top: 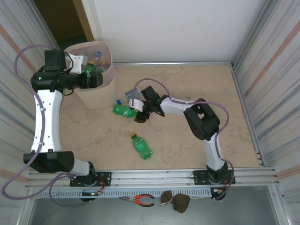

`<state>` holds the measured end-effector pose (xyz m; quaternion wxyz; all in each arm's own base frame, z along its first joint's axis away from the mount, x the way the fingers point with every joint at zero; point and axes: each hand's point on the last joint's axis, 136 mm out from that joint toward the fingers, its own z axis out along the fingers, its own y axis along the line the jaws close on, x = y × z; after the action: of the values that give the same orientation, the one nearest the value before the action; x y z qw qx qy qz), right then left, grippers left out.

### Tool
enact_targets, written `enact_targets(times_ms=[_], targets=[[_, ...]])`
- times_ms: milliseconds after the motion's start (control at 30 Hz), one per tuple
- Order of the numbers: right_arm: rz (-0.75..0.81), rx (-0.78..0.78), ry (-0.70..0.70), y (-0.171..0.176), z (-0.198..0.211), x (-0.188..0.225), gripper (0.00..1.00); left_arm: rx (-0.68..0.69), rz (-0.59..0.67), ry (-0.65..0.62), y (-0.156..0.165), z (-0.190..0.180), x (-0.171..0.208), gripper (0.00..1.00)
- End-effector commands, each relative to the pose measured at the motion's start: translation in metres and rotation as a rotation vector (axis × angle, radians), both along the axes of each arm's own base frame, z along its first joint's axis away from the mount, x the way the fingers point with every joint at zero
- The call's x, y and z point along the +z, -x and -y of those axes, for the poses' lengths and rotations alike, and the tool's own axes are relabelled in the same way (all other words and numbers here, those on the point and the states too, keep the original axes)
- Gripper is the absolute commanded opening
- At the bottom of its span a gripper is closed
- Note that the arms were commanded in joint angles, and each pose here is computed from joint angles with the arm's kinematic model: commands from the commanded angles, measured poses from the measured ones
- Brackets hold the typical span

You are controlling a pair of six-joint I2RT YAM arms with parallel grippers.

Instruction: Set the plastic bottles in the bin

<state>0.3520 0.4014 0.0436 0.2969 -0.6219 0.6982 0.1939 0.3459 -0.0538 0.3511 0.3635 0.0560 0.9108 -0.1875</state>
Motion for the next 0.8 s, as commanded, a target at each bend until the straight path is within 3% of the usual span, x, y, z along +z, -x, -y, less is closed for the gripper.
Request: enact_targets(times_ms=[0, 367, 767], targets=[[0.004, 0.040, 0.030, 0.006, -0.008, -0.010, 0.62, -0.005, 0.050, 0.024, 0.006, 0.004, 0.013, 0.92], [0.005, 0.039, 0.037, 0.008, -0.010, -0.013, 0.37, -0.004, 0.057, 0.030, 0.006, 0.005, 0.012, 0.91], [0.007, 0.009, -0.037, 0.014, -0.002, 0.022, 0.25, -0.013, 0.088, 0.067, 0.006, 0.010, 0.019, 0.91]])
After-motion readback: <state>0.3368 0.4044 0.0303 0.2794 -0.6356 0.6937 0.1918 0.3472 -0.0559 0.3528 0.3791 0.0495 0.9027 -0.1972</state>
